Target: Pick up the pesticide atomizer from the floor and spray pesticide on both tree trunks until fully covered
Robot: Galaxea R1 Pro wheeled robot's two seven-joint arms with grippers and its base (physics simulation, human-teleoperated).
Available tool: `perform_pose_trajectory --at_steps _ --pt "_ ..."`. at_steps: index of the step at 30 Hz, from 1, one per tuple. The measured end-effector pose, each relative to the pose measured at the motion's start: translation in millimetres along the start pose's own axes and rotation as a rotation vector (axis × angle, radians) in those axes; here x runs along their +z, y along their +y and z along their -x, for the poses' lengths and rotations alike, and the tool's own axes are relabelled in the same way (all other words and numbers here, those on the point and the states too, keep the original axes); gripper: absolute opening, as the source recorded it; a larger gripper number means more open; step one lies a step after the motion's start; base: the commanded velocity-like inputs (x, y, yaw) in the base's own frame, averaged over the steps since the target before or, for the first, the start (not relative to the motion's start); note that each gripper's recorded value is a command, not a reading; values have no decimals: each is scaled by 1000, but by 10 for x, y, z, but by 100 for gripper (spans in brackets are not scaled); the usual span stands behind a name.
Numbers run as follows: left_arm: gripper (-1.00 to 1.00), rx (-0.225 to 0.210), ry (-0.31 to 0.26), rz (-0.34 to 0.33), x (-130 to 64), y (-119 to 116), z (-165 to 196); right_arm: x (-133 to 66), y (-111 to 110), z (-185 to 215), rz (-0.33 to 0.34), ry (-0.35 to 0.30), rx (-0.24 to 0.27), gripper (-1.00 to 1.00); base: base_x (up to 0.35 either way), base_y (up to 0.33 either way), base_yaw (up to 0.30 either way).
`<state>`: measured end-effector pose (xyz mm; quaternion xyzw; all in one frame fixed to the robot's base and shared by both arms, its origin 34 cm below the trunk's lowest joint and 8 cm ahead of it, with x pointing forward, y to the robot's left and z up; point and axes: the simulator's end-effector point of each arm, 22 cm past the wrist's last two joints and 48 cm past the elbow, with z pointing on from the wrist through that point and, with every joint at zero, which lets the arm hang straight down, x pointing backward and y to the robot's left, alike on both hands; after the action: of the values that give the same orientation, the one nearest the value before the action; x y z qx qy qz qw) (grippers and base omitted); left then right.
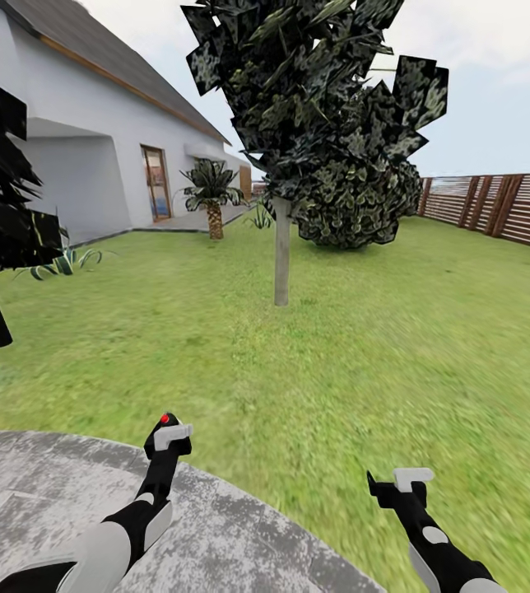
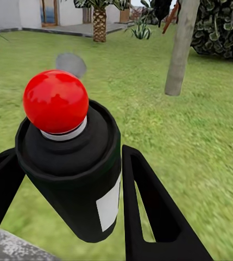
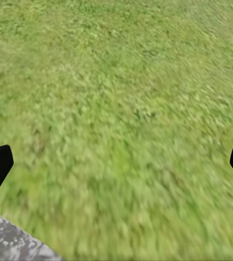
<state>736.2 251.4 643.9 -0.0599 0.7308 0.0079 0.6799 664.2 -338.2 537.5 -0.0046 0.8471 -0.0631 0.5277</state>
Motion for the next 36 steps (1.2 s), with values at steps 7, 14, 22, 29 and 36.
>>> perform_pose_trajectory --at_steps 7,14,22,29,36 --pt "-100 2 11 -1 10 -11 77 -33 -3 77 1 11 -1 100 0 0 0" --pt "-100 2 15 -1 19 -23 200 -75 3 193 4 14 0 100 0 0 0" --pt "-100 4 44 -2 25 -38 290 -126 -5 332 5 16 0 100 0 0 0" --pt "-100 5 53 -2 31 -49 406 -173 -9 446 7 19 1 100 0 0 0" --pt "-100 5 57 -2 34 -59 530 -220 22 563 12 21 4 100 0 0 0"
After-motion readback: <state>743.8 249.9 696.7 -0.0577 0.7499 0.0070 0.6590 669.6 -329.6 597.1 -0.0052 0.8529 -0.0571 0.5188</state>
